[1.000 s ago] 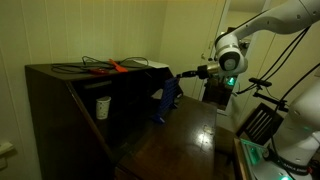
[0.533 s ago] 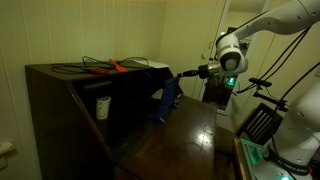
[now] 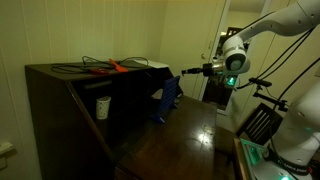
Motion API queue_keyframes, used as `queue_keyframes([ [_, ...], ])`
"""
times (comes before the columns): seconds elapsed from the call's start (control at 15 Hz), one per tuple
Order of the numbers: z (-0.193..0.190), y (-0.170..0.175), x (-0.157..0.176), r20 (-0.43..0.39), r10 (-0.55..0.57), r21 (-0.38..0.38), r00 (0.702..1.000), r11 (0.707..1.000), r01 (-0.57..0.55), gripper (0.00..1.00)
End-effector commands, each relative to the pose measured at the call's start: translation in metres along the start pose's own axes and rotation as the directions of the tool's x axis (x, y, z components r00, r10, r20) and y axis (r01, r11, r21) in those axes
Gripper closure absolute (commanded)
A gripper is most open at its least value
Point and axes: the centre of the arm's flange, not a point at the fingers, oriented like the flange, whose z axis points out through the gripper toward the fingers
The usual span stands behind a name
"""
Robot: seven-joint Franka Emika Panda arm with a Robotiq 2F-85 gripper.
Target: Pick up the orange object and place it in the blue object
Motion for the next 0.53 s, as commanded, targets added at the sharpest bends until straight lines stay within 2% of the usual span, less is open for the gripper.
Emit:
queue_keyframes([
  [0.0,0.002,-0.003,0.010,-0.023,-0.038,0.029,0.999,0.999,0.039,0.90],
  [0.47,0.017,-0.019,0.015,-0.020,-0.089,0.028,0.996,0.996,0.089,0.90],
])
